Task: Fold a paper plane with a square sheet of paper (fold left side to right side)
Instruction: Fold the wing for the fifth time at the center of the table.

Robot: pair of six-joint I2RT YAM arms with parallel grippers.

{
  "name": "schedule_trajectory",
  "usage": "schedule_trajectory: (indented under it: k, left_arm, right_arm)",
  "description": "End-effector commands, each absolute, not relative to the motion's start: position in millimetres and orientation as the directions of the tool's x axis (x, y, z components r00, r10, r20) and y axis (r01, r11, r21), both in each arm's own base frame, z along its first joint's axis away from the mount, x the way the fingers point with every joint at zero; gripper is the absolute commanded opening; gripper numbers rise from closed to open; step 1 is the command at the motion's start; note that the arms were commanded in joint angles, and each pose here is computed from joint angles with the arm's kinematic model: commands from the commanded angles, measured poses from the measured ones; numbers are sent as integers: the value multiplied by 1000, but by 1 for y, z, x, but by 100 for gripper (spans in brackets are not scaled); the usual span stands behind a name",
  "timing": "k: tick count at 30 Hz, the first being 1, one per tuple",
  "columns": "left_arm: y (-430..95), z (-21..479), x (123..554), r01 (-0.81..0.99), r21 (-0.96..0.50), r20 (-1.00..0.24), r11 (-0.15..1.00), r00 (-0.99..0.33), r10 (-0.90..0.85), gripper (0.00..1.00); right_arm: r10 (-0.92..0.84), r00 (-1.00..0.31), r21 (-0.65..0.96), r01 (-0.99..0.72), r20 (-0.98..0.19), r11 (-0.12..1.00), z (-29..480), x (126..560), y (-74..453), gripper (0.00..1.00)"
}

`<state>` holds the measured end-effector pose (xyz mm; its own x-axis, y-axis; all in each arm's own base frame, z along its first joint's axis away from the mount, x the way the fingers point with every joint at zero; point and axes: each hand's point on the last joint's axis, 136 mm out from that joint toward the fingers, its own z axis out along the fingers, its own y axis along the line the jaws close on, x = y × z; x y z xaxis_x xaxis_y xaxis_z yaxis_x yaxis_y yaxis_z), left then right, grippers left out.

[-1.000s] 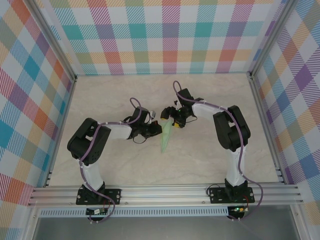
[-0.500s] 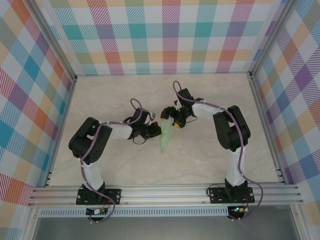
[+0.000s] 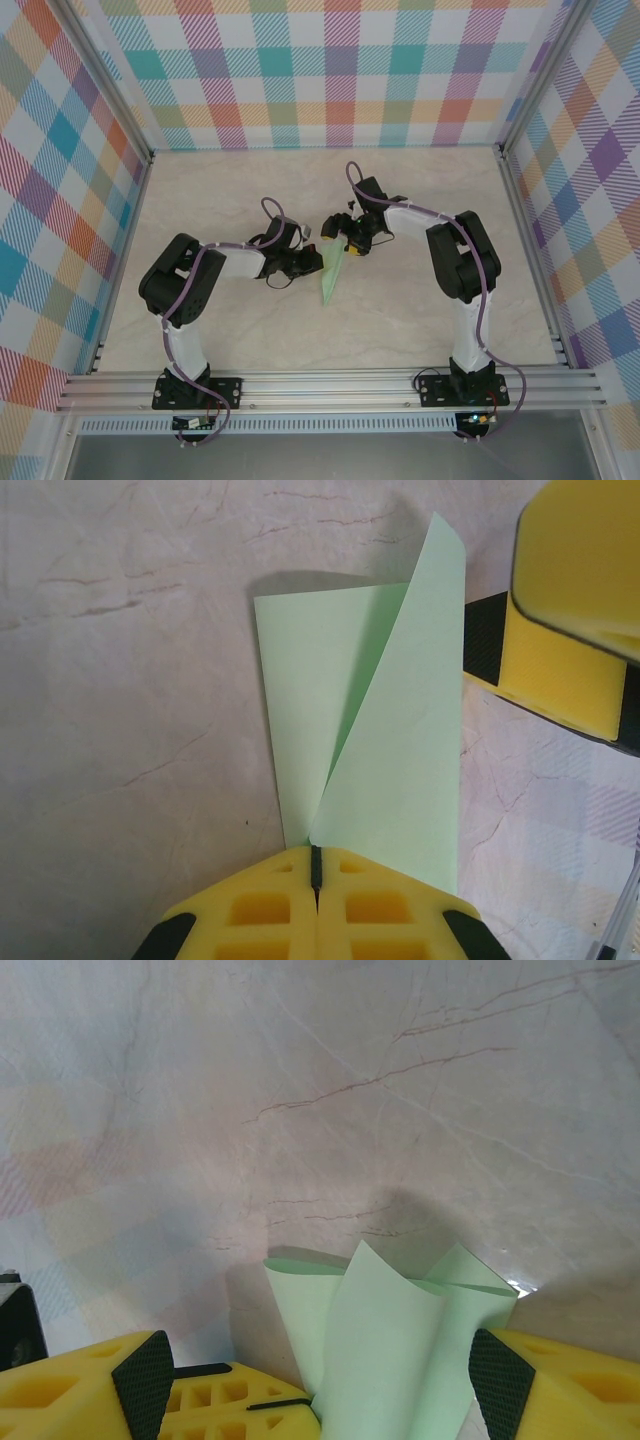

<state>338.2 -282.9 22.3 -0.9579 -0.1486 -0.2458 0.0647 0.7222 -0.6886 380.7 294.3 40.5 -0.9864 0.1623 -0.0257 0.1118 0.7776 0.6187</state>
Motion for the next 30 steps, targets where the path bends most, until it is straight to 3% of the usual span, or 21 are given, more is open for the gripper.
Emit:
schedule_trajectory:
  k: [1,5,14,30]
  left_arm:
    - [-276,5,336,37,-674,-220,738,-964,-153,0]
    - [-276,3,335,32,-671,-214,741,-965,-152,0]
    - [-277,2,335,34,-667,-210,744,-967,-144,0]
    - [-279,2,334,39,-663,-209,748,-968,-135,0]
  right_arm:
    - [137,-989,640,66,-62,766,58,375,298,81]
    - [148,-981,650,34,-121,759,85,377,291,75]
    - [120,-992,672,67,-33,738,71,353,310,29]
    - [111,-993,559,110,33,822,36,343,308,26]
